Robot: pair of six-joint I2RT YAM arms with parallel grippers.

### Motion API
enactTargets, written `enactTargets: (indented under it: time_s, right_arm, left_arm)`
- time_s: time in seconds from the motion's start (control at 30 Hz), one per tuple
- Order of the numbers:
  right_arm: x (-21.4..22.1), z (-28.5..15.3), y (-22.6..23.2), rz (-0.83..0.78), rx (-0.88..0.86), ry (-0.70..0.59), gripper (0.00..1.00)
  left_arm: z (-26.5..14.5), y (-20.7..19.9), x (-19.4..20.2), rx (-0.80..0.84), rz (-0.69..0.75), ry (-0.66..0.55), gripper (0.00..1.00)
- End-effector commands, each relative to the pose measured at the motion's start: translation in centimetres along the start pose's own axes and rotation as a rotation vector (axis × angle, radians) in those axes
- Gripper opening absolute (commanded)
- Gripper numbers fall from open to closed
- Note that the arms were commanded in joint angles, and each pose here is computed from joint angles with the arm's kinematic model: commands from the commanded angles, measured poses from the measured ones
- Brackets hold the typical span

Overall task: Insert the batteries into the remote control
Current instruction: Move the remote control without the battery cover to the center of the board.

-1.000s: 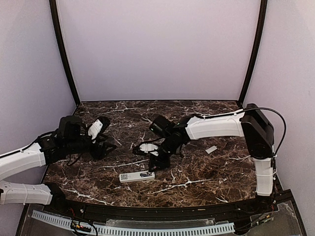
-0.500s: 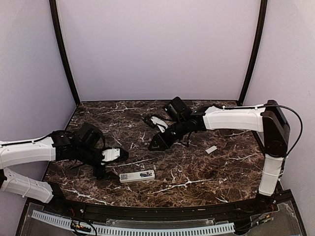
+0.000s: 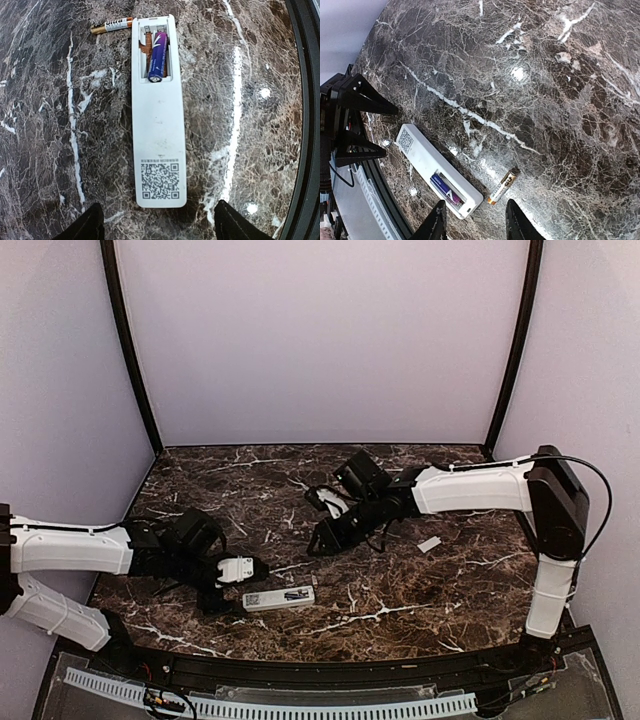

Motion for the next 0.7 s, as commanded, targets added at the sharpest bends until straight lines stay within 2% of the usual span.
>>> enactTargets:
  time_s: [0.0,0.33,0.67]
  right_arm:
    - [1.0,0.1,-0.1,0.073,0.015,0.022,0.37]
    - [2.6,-0.1,-0.4,0.095,0.015,0.036,0.37]
    - [3.4,-0.3,-0.5,0.118,0.014,0.06,0.36]
  left_arm:
    - [1.0,0.2,-0.1,0.01,-0.039,0.013,0.72]
    - [2.9,-0.1,0.2,0.026,-0.075,0.031,0.64]
    - [3.5,-0.9,0.6,0.058,-0.062,0.048,0.34]
Point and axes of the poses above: each gripper's point midway between its finger pads, its own z axis out along the fingers, its own y axis along the line the jaws close on, x = y × z, the point moved 8 cm from there along -z, back along the fingers, and after that the axes turned 3 degrees about -z, right-handed, at the moved point
